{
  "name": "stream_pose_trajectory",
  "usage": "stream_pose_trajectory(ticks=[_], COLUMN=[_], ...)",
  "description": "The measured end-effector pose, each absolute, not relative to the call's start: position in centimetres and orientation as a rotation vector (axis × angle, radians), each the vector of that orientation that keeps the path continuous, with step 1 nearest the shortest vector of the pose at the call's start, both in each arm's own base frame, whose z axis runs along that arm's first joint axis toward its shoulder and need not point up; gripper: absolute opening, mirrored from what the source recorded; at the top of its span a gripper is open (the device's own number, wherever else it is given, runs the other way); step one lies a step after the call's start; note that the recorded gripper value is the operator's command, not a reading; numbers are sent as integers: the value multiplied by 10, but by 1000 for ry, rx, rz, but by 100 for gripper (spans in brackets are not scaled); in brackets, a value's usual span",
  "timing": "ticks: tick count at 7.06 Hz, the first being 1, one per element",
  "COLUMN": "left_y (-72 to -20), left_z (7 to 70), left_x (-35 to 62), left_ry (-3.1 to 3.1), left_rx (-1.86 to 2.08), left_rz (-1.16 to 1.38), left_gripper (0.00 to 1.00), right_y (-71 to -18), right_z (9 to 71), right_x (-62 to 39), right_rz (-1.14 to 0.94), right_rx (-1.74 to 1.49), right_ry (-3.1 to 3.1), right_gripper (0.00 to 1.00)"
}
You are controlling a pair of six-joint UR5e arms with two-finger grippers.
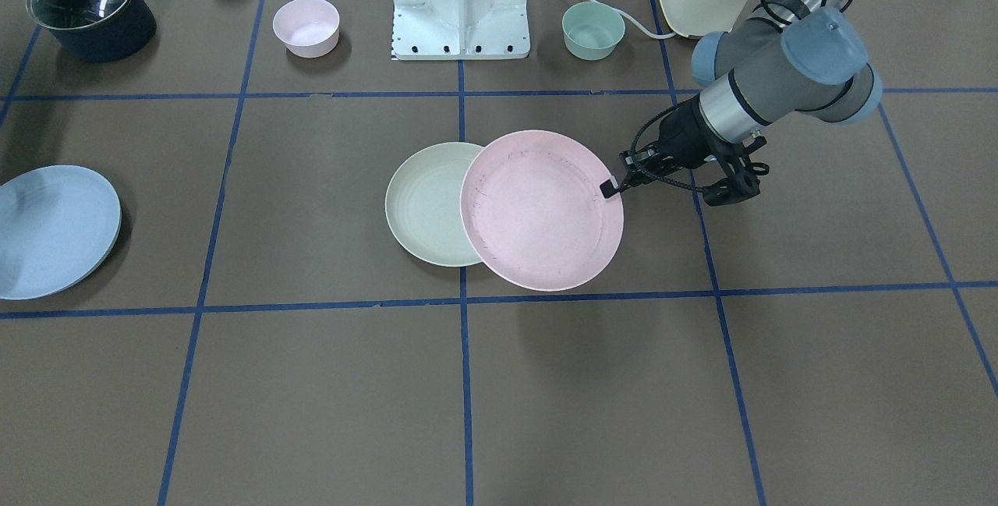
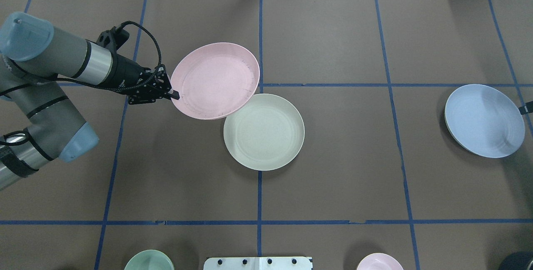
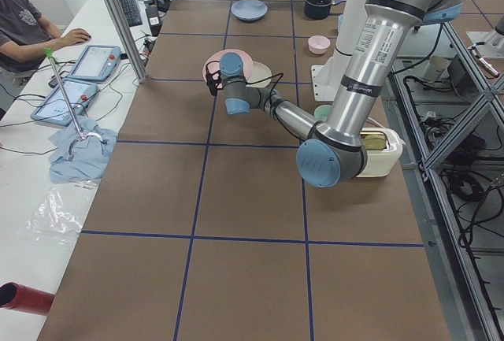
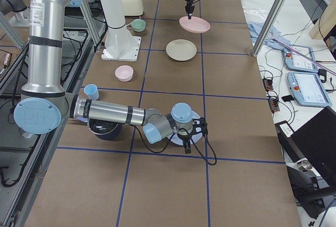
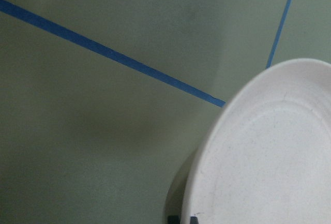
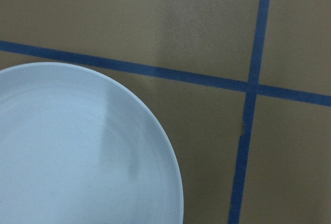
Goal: Stack three plates with pink and blue
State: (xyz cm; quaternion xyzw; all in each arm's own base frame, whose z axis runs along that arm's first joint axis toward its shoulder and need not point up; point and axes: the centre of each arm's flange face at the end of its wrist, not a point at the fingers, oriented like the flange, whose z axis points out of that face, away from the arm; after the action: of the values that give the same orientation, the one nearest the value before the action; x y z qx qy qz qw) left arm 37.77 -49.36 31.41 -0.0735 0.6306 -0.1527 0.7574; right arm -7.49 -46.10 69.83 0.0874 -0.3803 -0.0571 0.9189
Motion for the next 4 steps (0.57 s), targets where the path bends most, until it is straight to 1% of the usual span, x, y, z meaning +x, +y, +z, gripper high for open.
stream_pose_trajectory(ticks=[1, 2, 3, 4], left_y=[-493, -492, -492, -492], left_z=[310, 308, 307, 307], left_x=[383, 386, 386, 386], left_ry=[1371, 1370, 1370, 1370], left_rx=[-158, -157, -156, -155], left_rz=[-335, -335, -335, -334], left_gripper=[0, 0, 0, 0], right_y=[-459, -460, -460, -459], right_z=[710, 714, 715, 715], right_x=[-88, -95, -99, -101], right_rz=[-137, -148, -156, -164], right_rx=[151, 135, 126, 119], right_ry=[-779, -781, -793, -810], right_gripper=[64, 28, 0, 0])
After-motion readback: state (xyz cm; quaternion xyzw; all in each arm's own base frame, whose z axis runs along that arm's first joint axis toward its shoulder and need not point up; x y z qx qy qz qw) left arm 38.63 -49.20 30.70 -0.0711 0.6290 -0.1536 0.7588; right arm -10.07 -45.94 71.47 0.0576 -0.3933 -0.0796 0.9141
